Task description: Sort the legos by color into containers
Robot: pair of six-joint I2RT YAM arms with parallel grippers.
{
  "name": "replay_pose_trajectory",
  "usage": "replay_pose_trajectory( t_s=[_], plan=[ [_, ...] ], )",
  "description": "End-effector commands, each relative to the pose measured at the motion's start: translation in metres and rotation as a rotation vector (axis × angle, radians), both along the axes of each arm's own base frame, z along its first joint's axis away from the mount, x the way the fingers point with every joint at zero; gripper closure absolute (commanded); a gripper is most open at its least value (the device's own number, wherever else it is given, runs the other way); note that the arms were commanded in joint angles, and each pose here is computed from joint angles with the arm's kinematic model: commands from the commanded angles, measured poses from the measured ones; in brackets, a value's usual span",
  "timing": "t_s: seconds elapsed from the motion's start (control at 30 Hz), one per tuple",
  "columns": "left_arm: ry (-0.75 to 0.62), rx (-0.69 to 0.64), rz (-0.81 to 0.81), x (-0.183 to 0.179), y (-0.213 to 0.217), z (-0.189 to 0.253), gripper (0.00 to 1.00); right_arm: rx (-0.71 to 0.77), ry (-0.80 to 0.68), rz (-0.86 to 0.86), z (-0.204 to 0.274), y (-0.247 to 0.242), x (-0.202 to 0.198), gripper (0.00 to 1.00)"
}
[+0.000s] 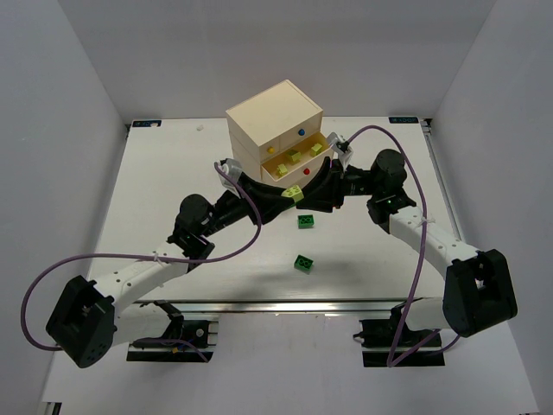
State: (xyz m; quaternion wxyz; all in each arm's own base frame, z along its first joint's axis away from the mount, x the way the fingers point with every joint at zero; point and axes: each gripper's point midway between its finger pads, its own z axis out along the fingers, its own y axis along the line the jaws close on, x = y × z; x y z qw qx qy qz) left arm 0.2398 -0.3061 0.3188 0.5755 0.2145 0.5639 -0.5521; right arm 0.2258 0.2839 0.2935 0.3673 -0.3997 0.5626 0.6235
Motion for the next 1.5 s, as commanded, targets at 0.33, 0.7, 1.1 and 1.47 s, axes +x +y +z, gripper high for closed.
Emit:
replay_pose_trajectory(
  t_s=[0.33,0.7,1.1,1.47],
  plan=[
    [-0.167,-0.173,0.2,0.013,0.039,0.079,1.0,-0.02,-0.011,-0.023,-0.007,-0.01,0.005,1.0],
    [-0.17,-0.19,0.237,0.018,0.043,0.085,1.0,-0.02,-0.01,-0.03,-0.008,-0.011,0.005,1.0],
    [-0.168,-0.186,0.238,0.02,0.043,0.088,1.0,-0.048,-0.03,-0.027,-0.008,-0.011,0.008,1.0],
    [-0.176,-0.164,0.237,0.018,0.043,0.088,1.0,-0.101,-0.053,-0.021,-0.015,-0.009,0.021,1.0]
  ],
)
